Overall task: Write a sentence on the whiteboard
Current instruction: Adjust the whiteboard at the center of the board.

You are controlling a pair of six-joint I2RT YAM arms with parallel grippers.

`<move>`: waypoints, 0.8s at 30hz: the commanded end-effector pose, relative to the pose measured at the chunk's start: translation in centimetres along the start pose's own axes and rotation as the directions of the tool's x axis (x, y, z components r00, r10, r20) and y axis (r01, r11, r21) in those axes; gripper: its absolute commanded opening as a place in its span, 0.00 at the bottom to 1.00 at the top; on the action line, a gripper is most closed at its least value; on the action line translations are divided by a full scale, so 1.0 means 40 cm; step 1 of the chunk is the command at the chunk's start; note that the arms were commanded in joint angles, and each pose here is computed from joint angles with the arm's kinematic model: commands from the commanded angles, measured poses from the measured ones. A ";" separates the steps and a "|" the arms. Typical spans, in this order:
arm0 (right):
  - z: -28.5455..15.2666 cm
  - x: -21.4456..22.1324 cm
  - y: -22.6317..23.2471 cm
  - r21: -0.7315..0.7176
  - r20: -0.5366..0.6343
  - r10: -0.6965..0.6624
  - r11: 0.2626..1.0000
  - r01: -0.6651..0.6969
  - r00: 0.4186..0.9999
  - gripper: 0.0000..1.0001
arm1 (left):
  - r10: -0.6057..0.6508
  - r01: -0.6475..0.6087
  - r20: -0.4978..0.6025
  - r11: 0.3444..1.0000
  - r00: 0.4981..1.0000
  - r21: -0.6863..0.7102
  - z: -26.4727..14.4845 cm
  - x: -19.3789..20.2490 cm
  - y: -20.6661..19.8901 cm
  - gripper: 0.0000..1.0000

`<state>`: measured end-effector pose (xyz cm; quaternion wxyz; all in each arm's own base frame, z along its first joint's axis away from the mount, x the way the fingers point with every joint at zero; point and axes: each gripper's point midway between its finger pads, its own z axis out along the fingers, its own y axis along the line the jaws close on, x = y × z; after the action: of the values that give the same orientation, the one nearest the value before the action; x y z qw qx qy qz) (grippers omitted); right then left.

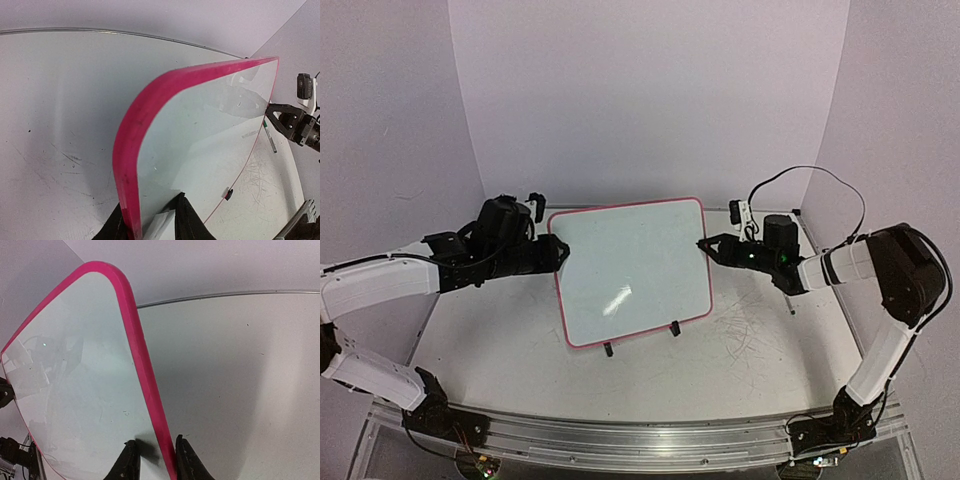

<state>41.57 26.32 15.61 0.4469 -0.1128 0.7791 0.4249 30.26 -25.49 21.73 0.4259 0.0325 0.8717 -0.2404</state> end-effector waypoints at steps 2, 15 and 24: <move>-0.004 -0.073 0.231 -0.271 0.090 -0.111 0.953 0.132 0.990 0.27 | -0.104 0.104 0.075 0.995 0.992 0.007 -0.031 -0.004 0.020 0.26; -0.007 -0.046 0.259 -0.281 0.073 -0.108 0.952 0.124 0.992 0.26 | -0.093 0.096 0.114 0.995 0.989 -0.024 -0.074 -0.004 0.054 0.27; -0.028 -0.052 0.280 -0.294 0.095 -0.144 0.941 0.166 0.985 0.06 | -0.081 0.084 0.161 0.996 0.984 -0.014 -0.039 -0.113 -0.011 0.18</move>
<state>40.75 27.38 15.75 0.4548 -0.1079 0.7828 0.4107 29.24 -23.77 22.66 0.4384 -0.0007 0.8655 -0.2423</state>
